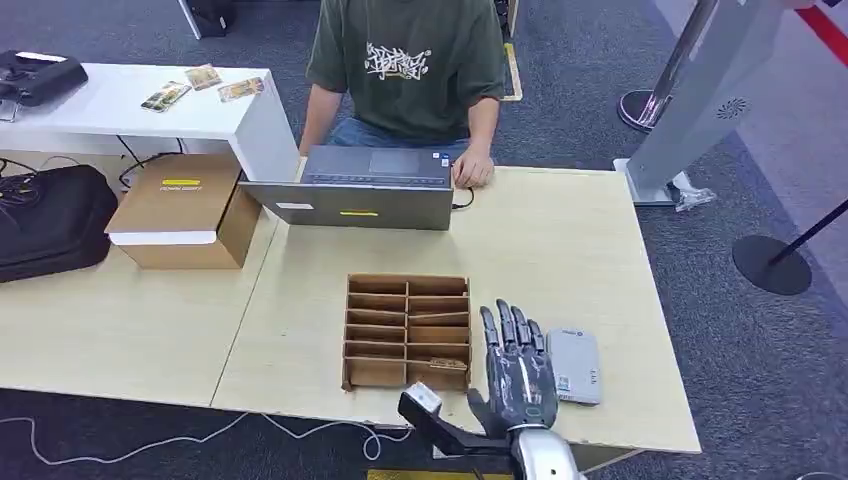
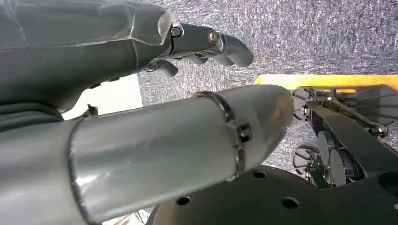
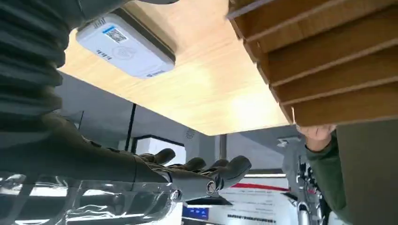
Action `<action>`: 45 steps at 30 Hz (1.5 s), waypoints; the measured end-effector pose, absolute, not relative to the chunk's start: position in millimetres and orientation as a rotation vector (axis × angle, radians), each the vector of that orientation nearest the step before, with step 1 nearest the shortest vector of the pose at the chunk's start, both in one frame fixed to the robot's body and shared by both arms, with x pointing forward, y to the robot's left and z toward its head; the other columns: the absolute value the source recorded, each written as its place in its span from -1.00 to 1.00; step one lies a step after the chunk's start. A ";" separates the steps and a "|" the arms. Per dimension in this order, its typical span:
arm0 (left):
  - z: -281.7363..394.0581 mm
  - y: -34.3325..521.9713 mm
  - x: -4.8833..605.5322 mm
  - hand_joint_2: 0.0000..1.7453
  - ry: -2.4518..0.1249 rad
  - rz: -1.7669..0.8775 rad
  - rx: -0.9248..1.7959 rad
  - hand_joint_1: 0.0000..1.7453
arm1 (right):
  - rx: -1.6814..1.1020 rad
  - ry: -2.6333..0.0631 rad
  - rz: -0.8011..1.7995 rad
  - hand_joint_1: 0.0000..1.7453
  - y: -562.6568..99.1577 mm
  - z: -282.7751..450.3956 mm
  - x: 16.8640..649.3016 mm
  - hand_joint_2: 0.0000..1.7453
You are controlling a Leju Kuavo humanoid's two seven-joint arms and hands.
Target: Pass the card to the sensor for recognition and then transmit it.
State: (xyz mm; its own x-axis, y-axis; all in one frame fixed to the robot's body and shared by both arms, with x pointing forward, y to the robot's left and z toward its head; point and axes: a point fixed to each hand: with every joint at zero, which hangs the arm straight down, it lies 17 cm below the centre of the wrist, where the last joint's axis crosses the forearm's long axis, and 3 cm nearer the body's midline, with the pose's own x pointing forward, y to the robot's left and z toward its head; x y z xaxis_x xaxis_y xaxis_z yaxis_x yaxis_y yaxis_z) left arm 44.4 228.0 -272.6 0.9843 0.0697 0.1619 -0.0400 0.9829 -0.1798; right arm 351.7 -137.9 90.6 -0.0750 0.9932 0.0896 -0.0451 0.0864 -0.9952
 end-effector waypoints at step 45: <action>-271.3 225.0 48.9 -1.00 -0.166 0.057 -0.193 -1.00 | -0.995 -1.197 1.304 -1.00 -111.1 57.2 362.3 1.00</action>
State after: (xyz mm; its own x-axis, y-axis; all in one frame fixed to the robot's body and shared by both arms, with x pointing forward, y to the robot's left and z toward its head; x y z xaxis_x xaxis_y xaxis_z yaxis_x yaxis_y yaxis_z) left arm 48.9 225.0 -271.3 0.9847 0.0724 0.1585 -0.0406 0.9799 -0.1953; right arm 362.3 -111.1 57.2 -0.0970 0.9926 0.0734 -0.1585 0.0574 -0.9857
